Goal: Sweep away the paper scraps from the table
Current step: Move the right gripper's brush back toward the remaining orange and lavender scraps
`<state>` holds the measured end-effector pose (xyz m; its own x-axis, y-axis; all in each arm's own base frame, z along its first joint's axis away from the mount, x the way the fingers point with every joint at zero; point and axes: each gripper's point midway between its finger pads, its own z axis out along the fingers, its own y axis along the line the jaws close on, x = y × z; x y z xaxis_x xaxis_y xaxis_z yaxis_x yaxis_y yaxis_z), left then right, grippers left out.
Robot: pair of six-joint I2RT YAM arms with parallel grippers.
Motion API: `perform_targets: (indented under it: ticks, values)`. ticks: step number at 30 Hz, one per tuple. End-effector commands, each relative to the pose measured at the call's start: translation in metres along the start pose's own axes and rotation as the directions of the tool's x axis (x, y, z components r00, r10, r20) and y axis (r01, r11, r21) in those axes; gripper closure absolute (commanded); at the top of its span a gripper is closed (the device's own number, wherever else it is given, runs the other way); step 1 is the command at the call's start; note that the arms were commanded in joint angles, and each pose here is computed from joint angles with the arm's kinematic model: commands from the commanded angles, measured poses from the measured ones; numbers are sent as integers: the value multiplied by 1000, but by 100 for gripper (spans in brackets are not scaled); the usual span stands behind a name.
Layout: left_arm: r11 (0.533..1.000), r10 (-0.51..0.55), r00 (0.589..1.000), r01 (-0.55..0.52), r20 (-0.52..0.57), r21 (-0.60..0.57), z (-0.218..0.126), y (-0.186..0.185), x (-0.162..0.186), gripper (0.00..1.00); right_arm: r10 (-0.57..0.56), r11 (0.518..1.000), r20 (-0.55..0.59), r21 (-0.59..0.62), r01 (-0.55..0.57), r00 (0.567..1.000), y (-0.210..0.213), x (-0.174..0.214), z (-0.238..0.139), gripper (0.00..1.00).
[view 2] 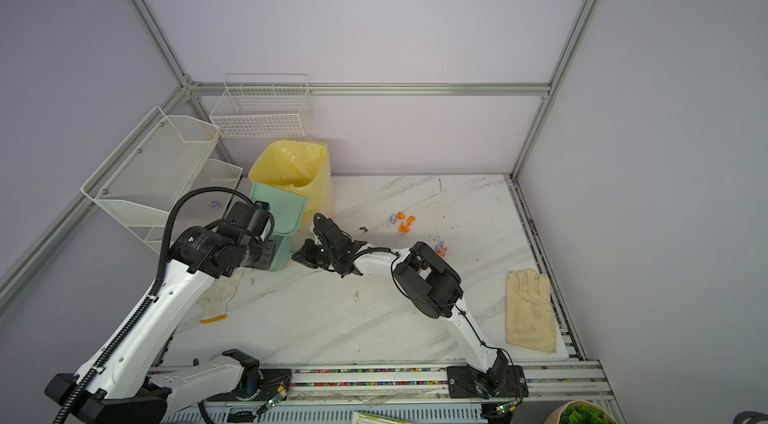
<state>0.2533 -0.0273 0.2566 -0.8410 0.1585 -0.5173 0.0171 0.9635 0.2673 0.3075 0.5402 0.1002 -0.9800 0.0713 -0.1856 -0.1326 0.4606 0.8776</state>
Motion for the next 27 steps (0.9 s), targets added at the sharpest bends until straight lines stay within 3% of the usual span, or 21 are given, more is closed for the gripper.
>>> perform_targets:
  ticks: [1,13,27]
  values:
    - [1000,-6,1000,6,10,12,3,-3,1,100,28,999,19,-16,-28,999,3,-7,-17,100]
    - [1000,-2,1000,2,-18,23,9,-7,8,100,63,998,44,30,-64,997,-25,-10,-56,100]
    - [993,-17,997,26,-77,119,20,-29,23,100,124,990,151,54,-133,981,-49,-13,-142,100]
